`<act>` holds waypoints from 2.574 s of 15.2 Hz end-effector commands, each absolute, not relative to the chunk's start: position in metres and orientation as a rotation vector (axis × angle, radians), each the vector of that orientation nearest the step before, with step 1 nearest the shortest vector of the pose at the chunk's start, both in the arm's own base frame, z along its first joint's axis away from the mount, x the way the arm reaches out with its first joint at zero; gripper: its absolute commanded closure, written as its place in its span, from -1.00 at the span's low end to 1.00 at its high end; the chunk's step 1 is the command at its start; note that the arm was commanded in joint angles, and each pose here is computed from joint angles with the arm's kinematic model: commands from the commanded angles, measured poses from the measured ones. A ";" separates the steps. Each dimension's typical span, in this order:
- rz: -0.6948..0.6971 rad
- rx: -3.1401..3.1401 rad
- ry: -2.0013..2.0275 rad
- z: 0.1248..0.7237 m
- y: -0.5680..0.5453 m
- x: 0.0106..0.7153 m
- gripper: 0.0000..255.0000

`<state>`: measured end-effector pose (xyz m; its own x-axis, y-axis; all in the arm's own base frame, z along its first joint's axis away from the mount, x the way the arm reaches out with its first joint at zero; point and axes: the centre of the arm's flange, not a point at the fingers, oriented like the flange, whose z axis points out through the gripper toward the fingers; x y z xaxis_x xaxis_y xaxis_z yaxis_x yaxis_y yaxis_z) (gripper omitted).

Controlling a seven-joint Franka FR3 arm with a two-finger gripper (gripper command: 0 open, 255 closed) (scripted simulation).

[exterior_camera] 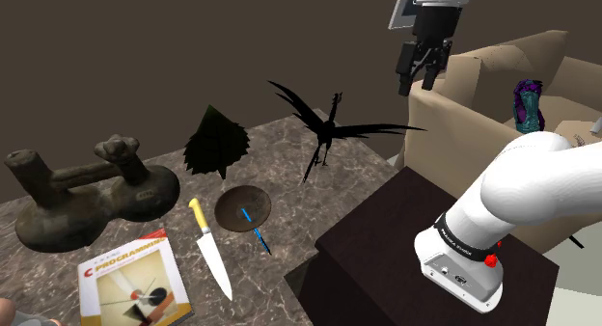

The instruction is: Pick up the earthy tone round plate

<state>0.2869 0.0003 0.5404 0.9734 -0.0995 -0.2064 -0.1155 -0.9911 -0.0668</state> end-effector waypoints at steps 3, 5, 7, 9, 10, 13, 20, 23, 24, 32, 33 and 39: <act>0.295 -3.020 0.146 0.518 0.005 0.297 -1.00; 0.278 -2.998 0.127 0.496 0.010 0.306 -1.00; 0.262 -2.975 0.108 0.473 0.015 0.316 -1.00; 0.245 -2.952 0.089 0.452 0.022 0.327 -1.00; 0.237 -2.940 0.080 0.441 0.025 0.332 -1.00; 0.213 -2.905 0.052 0.409 0.037 0.348 -1.00; 0.158 -2.822 -0.010 0.337 0.068 0.386 -1.00; 0.135 -2.785 -0.035 0.308 0.084 0.403 -1.00; 0.128 -2.773 -0.044 0.298 0.090 0.409 -1.00; 0.070 -2.674 -0.109 0.226 0.140 0.456 -1.00; 0.062 -2.662 -0.117 0.217 0.146 0.462 -1.00; 0.031 -2.605 -0.152 0.176 0.179 0.488 -1.00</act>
<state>0.4853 0.1777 0.1821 0.9935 0.1135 0.0042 0.1002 -0.8585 -0.5030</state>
